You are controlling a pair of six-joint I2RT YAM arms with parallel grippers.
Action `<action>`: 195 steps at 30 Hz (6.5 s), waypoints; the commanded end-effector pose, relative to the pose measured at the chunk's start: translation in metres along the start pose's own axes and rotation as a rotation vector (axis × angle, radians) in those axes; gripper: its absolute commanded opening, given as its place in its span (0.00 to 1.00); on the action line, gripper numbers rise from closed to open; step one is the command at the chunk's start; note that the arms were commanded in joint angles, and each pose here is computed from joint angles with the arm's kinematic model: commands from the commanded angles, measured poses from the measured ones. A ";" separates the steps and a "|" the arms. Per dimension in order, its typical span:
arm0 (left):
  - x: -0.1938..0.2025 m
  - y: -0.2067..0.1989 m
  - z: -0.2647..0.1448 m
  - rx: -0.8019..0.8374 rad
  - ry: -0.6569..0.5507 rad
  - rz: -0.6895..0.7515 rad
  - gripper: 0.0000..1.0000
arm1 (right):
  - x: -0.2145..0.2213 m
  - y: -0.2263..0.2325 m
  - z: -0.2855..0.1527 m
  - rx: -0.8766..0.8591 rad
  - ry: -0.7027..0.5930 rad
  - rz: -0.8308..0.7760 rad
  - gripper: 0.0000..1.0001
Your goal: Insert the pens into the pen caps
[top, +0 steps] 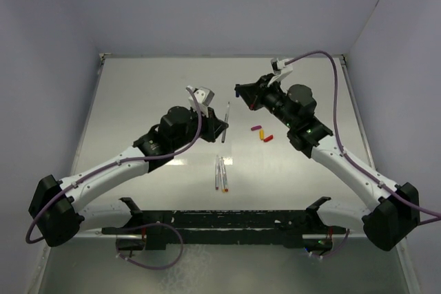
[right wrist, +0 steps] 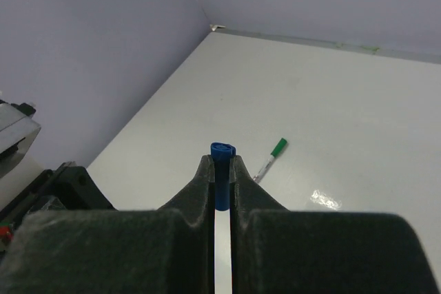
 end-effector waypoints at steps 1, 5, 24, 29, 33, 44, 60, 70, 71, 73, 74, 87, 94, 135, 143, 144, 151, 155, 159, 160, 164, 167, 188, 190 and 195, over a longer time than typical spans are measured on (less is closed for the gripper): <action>-0.033 -0.036 0.003 0.150 -0.095 -0.042 0.00 | -0.033 0.020 -0.005 -0.115 -0.172 -0.007 0.00; -0.036 -0.042 0.004 0.172 -0.097 -0.048 0.00 | -0.034 0.021 -0.008 -0.126 -0.195 0.005 0.00; -0.042 -0.046 0.000 0.188 -0.117 -0.054 0.00 | -0.030 0.020 -0.006 -0.127 -0.215 0.027 0.00; -0.044 -0.045 -0.001 0.180 -0.125 -0.052 0.00 | -0.028 0.020 -0.003 -0.125 -0.209 0.028 0.00; -0.046 -0.045 -0.002 0.179 -0.131 -0.053 0.00 | -0.024 0.019 -0.002 -0.124 -0.199 0.030 0.00; -0.051 -0.043 -0.001 0.179 -0.140 -0.055 0.00 | -0.015 0.018 -0.002 -0.127 -0.179 0.039 0.00; -0.047 -0.037 0.001 0.174 -0.119 -0.057 0.00 | -0.018 0.021 0.006 -0.142 -0.196 0.071 0.00; -0.060 -0.032 0.001 0.167 -0.162 -0.065 0.00 | 0.003 0.027 0.003 -0.189 -0.114 0.090 0.00; -0.061 -0.033 0.002 0.172 -0.163 -0.063 0.00 | 0.007 0.028 0.003 -0.196 -0.104 0.096 0.00; -0.062 -0.034 0.003 0.176 -0.164 -0.063 0.00 | 0.014 0.029 0.005 -0.209 -0.083 0.111 0.00; -0.062 -0.034 0.004 0.179 -0.165 -0.064 0.00 | 0.017 0.030 0.005 -0.216 -0.076 0.119 0.00; -0.087 -0.033 -0.006 0.216 -0.297 -0.079 0.00 | 0.058 0.037 0.011 -0.285 0.119 0.122 0.00; -0.110 -0.022 -0.014 0.246 -0.395 -0.093 0.00 | 0.086 0.040 0.013 -0.327 0.245 0.145 0.00; -0.136 0.018 0.007 0.174 -0.400 -0.098 0.00 | 0.142 0.028 0.028 -0.179 0.499 0.033 0.00; -0.072 0.051 0.016 0.072 -0.195 -0.134 0.00 | 0.051 0.003 0.068 0.029 0.270 -0.093 0.00; -0.069 0.053 0.015 0.066 -0.186 -0.137 0.00 | 0.044 0.000 0.071 0.054 0.267 -0.111 0.00; -0.069 0.056 0.011 0.040 -0.185 -0.103 0.00 | 0.052 -0.015 0.086 0.125 0.314 -0.145 0.19; -0.074 0.056 0.010 0.026 -0.185 -0.071 0.00 | 0.061 -0.019 0.088 0.135 0.324 -0.126 0.26; -0.070 0.062 0.015 -0.001 -0.156 -0.068 0.00 | 0.051 -0.015 0.088 0.117 0.285 -0.121 0.39; -0.067 0.064 0.017 -0.009 -0.144 -0.069 0.00 | 0.046 -0.014 0.088 0.114 0.269 -0.122 0.41; -0.052 0.078 0.029 -0.055 -0.085 -0.083 0.00 | 0.020 -0.008 0.085 0.102 0.195 -0.119 0.45; -0.039 0.093 0.039 -0.104 -0.041 -0.093 0.00 | -0.001 -0.003 0.080 0.095 0.143 -0.116 0.46; -0.003 0.188 0.110 -0.552 0.040 -0.287 0.00 | 0.042 -0.069 0.007 0.517 0.290 -0.078 0.49; -0.003 0.193 0.113 -0.578 0.044 -0.282 0.00 | 0.049 -0.071 0.003 0.525 0.309 -0.071 0.49; 0.006 0.205 0.121 -0.611 0.080 -0.252 0.00 | 0.055 -0.075 -0.006 0.549 0.325 -0.068 0.49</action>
Point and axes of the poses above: each gripper's point midway between its finger pads, its own z axis out along the fingers, its own y axis along the line the jaws close on, x = y × z, the point moved 2 cm from there along -z, back along the fingers, and after that the axes turned 11 degrees about -z, right-handed, at the moved point
